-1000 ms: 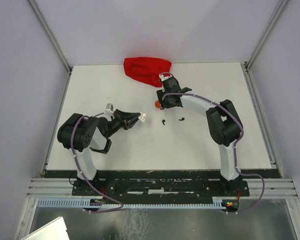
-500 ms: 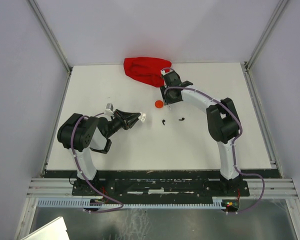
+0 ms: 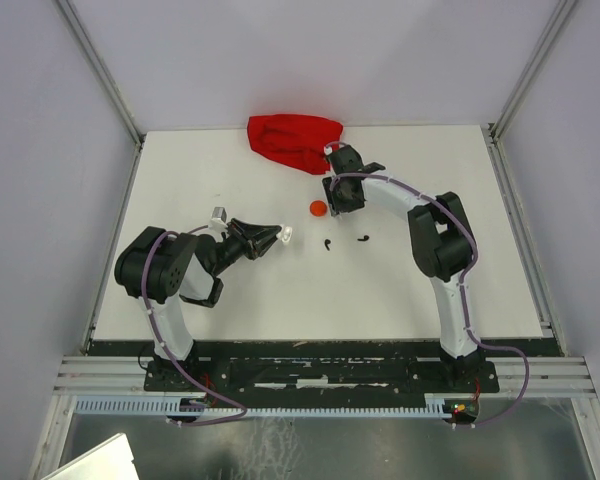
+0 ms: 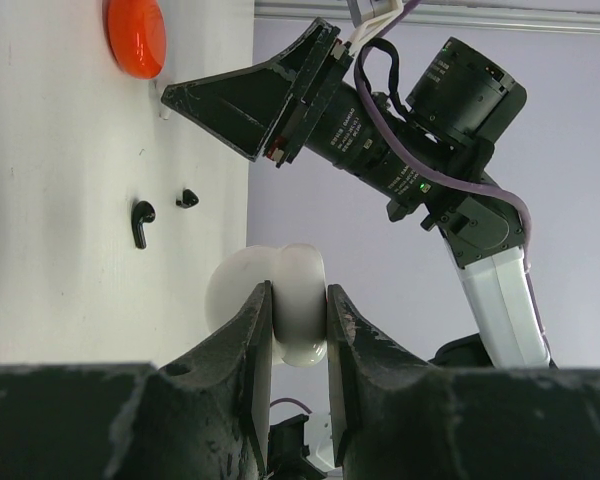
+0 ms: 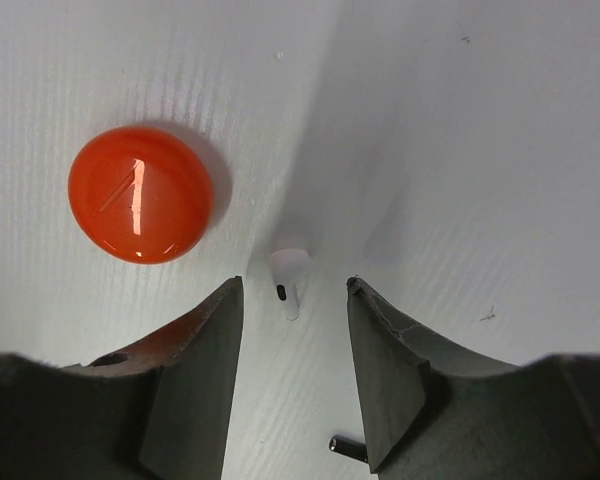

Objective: Insert the wireless bluetooth earbuds into the charging case
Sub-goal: Pick up the earbud from the center of the board.

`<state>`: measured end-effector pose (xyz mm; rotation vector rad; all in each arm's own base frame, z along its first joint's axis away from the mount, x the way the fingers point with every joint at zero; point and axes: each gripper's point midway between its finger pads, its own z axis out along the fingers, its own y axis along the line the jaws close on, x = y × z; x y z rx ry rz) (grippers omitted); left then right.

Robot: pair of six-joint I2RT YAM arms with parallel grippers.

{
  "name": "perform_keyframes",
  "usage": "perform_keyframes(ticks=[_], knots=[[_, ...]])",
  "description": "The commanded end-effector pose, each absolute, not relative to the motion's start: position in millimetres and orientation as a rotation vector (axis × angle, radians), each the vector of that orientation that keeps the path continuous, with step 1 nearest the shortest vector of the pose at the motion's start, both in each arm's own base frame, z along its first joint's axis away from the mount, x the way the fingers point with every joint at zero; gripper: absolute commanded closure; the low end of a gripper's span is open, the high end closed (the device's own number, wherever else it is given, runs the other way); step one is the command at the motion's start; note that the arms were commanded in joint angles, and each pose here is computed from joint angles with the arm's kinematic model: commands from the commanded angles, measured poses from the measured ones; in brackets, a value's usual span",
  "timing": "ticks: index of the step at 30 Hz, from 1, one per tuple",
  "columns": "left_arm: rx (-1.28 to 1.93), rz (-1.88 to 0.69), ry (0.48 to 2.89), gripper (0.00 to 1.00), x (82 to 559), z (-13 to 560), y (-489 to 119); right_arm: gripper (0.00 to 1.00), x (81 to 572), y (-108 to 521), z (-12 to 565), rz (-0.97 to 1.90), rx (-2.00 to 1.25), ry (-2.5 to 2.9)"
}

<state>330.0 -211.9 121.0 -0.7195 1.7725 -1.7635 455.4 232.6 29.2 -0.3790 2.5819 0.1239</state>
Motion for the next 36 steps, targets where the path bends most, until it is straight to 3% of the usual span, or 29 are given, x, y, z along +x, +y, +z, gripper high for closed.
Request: perform_keyframes(ticks=[1,12,36], knots=[[-0.587,-1.832,1.656,0.97,328,157,-213,0.46,471,241,42,0.159,-0.384,2.539],[-0.587,-1.832,1.655,0.97,329,157,-213,0.49,474,244,31,0.16,-0.388,2.559],[-0.592,-1.83,1.659,0.97,330,155,-213,0.7,471,238,20,0.163,-0.369,2.599]])
